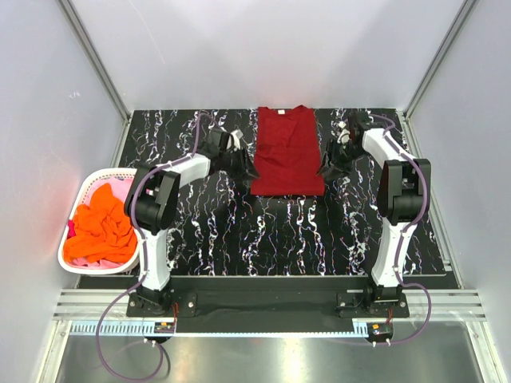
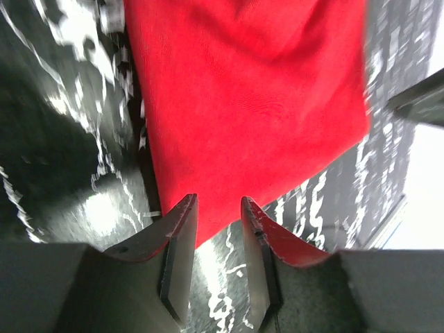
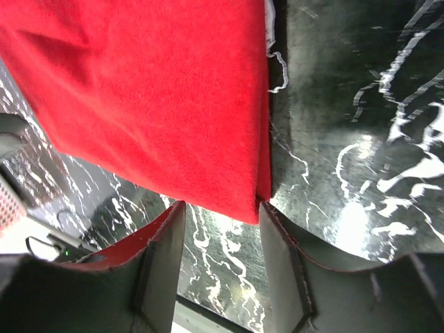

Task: Fold and stack the t-shirts
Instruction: Fold the tshirt

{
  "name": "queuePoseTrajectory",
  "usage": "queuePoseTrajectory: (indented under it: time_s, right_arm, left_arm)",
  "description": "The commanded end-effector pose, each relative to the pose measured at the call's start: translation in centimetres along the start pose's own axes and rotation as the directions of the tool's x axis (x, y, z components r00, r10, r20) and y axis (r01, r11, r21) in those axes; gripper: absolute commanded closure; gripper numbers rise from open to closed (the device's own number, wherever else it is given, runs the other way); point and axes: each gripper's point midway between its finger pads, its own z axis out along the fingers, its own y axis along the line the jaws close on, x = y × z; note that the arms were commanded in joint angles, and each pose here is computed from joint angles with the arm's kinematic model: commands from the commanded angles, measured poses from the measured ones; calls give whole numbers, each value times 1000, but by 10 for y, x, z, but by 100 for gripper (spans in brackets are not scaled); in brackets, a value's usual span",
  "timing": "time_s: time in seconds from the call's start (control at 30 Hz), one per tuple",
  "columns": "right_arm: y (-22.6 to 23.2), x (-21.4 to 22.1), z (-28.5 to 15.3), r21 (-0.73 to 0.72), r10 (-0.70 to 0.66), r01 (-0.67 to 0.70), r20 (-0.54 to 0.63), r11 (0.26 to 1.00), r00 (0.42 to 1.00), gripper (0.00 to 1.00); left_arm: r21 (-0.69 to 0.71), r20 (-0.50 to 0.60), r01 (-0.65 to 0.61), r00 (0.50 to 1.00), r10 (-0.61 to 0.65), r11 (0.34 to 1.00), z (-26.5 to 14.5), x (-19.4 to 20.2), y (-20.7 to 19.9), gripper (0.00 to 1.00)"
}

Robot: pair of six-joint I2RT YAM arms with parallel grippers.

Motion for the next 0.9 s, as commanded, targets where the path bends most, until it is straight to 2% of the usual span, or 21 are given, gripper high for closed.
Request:
queuePoseTrajectory:
  time_s: [0.0, 0.27, 0.47, 0.57, 0.63, 0.67, 0.7, 0.73, 0.8, 0.83, 0.87]
  right_arm:
    - [19, 0, -9, -107, -79, 81, 24, 991, 997, 45]
    - [8, 7, 7, -119, -110, 109, -1, 987, 994, 41]
    - [4, 16, 14, -126, -113, 111, -9, 986, 994, 42]
    - [1, 23, 18, -130, -103, 99, -22, 987, 994, 43]
    - [2, 22, 21, -142, -107, 104, -11, 984, 994, 44]
    - [1, 24, 22, -149, -102, 99, -15, 984, 995, 46]
    - [5, 22, 22, -173, -111, 108, -5, 979, 994, 51]
    - [7, 23, 22, -182, -113, 110, -3, 977, 994, 54]
    - [6, 24, 22, -180, -104, 102, -1, 978, 995, 63]
    - [6, 23, 19, -167, -101, 101, 10, 981, 995, 75]
    - [3, 27, 20, -145, -54, 53, -1, 988, 999, 82]
  left_arm:
    - [-2, 34, -57, 998, 57, 998, -3, -3, 5, 64]
    - [-35, -25, -57, 998, 56, 998, 9, 21, 23, 61]
    - [-16, -59, -70, 996, 69, 997, 21, 32, 21, 62]
    - [-12, -73, -57, 996, 56, 998, 24, 36, 23, 63]
    - [-8, -76, -58, 995, 57, 998, 25, 37, 23, 69]
    - [-8, -74, -56, 996, 56, 998, 24, 37, 22, 74]
    - [-1, -76, -54, 996, 53, 999, 24, 37, 21, 90]
    - [1, -79, -51, 996, 51, 999, 24, 37, 21, 96]
    - [2, -89, -40, 995, 40, 999, 23, 41, 19, 100]
    - [-11, -96, -20, 995, 19, 1000, 20, 43, 21, 100]
    - [-22, -103, -7, 995, 5, 1000, 18, 46, 22, 100]
